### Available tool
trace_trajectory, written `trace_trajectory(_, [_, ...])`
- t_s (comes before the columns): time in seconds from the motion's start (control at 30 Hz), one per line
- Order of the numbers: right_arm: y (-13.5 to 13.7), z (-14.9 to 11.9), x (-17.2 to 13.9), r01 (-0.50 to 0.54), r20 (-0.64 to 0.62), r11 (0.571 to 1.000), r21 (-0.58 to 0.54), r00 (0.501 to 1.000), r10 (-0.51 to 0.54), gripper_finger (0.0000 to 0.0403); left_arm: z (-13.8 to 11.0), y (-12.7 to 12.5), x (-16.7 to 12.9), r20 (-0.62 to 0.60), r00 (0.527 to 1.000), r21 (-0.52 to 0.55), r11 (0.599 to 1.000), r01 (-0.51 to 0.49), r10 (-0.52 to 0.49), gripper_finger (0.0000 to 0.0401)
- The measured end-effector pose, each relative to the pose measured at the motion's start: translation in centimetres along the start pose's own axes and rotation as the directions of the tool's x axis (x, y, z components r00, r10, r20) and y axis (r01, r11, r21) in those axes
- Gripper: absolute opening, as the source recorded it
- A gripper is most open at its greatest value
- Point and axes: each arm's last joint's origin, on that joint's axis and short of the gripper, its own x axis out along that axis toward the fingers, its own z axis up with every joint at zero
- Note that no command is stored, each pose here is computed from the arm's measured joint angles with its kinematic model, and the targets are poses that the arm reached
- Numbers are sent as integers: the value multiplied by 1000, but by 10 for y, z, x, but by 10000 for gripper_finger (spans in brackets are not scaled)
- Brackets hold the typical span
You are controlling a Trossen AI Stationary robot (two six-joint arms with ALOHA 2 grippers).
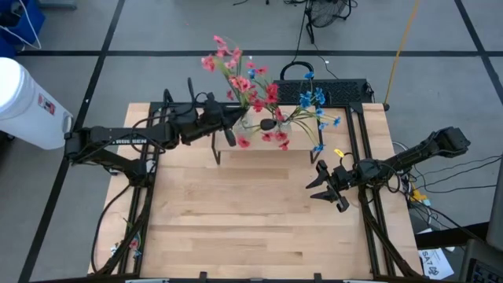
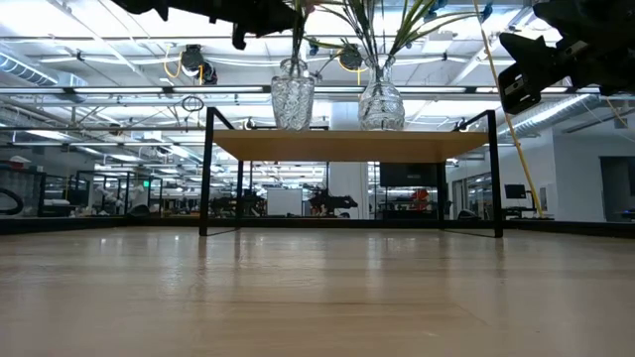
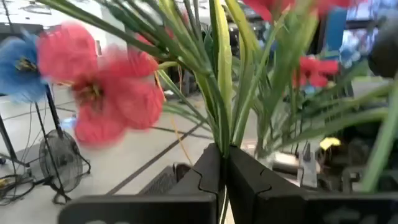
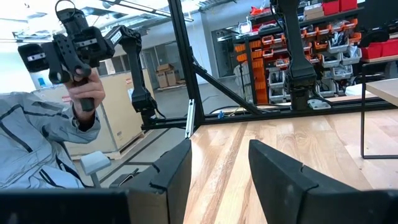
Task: Pick and place flowers into a vace then onto a shelf
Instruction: Put the pink flowers into the left transparent vase on the shelf
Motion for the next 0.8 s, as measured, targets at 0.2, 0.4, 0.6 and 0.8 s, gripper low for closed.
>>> trace_trajectory(0.2, [0, 0, 0, 0, 0, 1000, 0, 1000, 0, 150, -5, -6, -2, -50, 999, 19, 1000, -6, 7, 17])
trace_trajectory(0.4, [0, 0, 0, 0, 0, 1000, 0, 1000, 0, 150, -7, -8, -2, -73, 997, 1, 1000, -20, 20, 15])
trace_trajectory(0.6, [0, 0, 0, 0, 0, 1000, 0, 1000, 0, 150, -12, -6, -3, -131, 987, -34, 994, -103, 97, 28])
trace_trajectory(0.8, [0, 0, 0, 0, 0, 1000, 0, 1000, 0, 150, -16, -6, -4, -157, 983, -40, 994, -99, 92, 8])
